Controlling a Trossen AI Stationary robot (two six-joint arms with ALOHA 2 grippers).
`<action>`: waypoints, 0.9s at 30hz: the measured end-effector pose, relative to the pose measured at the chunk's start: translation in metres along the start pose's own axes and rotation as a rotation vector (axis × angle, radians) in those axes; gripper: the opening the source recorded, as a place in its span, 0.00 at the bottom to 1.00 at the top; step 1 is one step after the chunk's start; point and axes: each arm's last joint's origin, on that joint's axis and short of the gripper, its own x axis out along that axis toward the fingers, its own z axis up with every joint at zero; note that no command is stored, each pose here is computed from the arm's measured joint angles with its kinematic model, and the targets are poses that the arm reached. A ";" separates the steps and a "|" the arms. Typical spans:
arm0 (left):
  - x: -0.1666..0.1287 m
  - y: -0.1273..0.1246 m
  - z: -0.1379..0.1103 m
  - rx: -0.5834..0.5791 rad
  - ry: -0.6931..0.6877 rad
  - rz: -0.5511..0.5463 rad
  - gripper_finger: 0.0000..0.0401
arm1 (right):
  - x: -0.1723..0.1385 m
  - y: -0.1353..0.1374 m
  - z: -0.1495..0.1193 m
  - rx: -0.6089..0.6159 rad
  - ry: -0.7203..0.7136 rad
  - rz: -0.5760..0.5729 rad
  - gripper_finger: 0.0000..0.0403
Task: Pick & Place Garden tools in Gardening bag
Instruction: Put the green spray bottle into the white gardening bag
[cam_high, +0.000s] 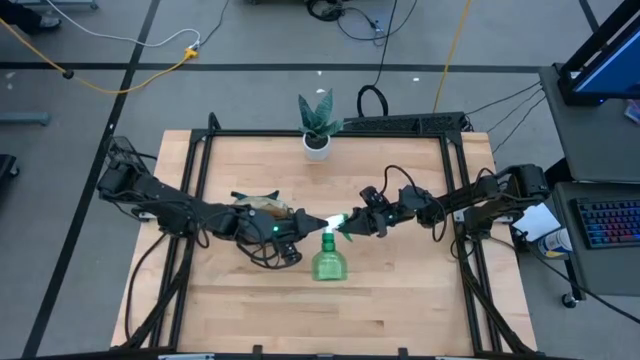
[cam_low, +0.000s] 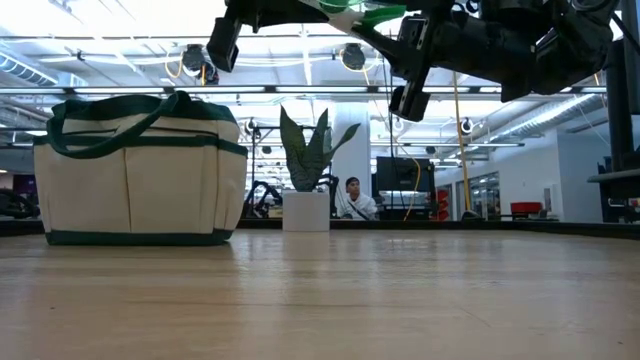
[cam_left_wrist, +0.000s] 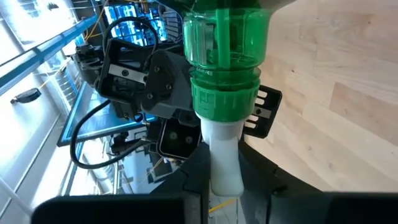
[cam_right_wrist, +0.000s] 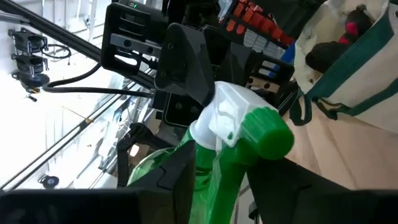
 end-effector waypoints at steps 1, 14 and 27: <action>0.000 0.000 0.000 0.001 0.001 -0.001 0.15 | 0.000 0.000 0.000 -0.006 -0.001 0.000 0.34; -0.004 -0.001 0.008 -0.042 0.031 -0.008 0.13 | -0.003 -0.006 0.007 -0.128 -0.016 -0.040 0.38; -0.007 -0.008 0.008 -0.084 0.137 -0.059 0.13 | -0.004 -0.009 0.007 -0.143 -0.006 -0.060 0.39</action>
